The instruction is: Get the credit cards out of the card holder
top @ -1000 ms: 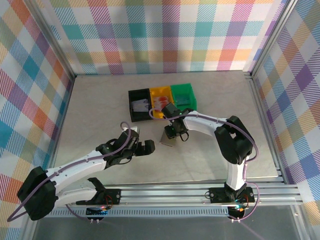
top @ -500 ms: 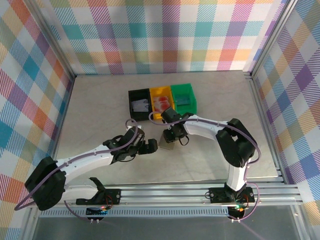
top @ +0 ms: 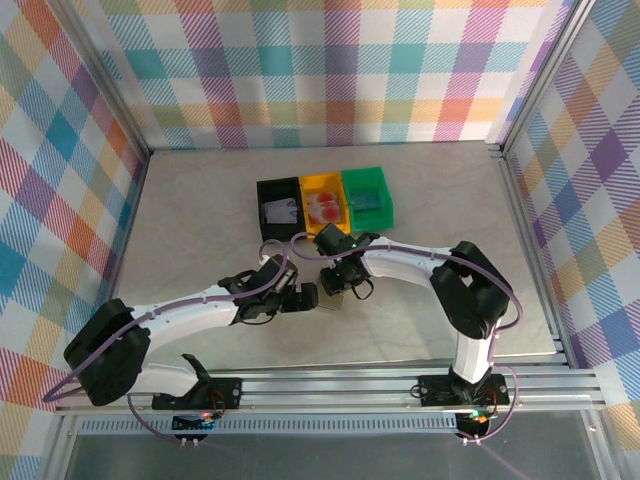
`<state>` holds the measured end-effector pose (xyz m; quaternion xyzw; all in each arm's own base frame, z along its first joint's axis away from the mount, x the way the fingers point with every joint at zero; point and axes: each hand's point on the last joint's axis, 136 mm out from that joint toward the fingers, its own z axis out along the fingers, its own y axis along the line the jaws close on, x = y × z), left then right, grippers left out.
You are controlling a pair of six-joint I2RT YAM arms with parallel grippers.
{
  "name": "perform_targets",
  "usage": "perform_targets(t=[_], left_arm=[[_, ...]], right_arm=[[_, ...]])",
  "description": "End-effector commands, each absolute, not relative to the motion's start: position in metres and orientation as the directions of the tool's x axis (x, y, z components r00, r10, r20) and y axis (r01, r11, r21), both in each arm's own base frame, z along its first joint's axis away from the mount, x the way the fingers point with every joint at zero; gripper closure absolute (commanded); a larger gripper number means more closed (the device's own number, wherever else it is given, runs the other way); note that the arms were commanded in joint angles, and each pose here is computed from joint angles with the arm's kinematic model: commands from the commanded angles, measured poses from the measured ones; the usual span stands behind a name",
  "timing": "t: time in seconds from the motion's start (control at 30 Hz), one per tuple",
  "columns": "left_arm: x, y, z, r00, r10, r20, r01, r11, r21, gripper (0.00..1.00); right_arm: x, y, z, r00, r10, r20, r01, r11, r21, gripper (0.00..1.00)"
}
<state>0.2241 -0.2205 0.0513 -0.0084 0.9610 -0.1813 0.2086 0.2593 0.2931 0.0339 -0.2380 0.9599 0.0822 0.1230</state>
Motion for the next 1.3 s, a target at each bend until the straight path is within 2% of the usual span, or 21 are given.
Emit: perform_targets(t=[0.0, 0.3, 0.43, 0.53, 0.7, 1.27], left_arm=[[0.217, -0.221, 0.042, -0.924, -0.072, -0.376, 0.063, 0.940, -0.336, 0.01], [0.213, -0.226, 0.025, -0.936, -0.091, -0.340, 0.039, 0.933, -0.358, 0.03], [0.213, -0.227, 0.020, -0.939, -0.092, -0.332, 0.034, 0.935, -0.354, 0.04], [0.213, -0.228, 0.015, -0.942, -0.090, -0.325, 0.031, 0.937, -0.349, 0.04], [0.211, -0.230, 0.003, -0.951, -0.090, -0.294, 0.017, 0.939, -0.343, 0.06], [0.205, -0.238, -0.017, -0.968, -0.067, -0.243, 0.014, 0.948, -0.318, 0.10]], right_arm=[[0.234, 0.282, 0.020, -0.881, -0.438, -0.177, -0.460, 0.880, 0.115, 0.63], [0.225, 0.288, 0.016, -0.882, -0.442, -0.164, -0.464, 0.875, 0.135, 0.68], [0.222, 0.291, 0.017, -0.880, -0.448, -0.160, -0.470, 0.871, 0.144, 0.74], [0.219, 0.292, 0.019, -0.880, -0.450, -0.155, -0.471, 0.870, 0.148, 0.73], [0.217, 0.295, 0.026, -0.883, -0.441, -0.163, -0.466, 0.868, 0.174, 0.65], [0.207, 0.293, 0.024, -0.885, -0.442, -0.144, -0.464, 0.863, 0.200, 0.64]])
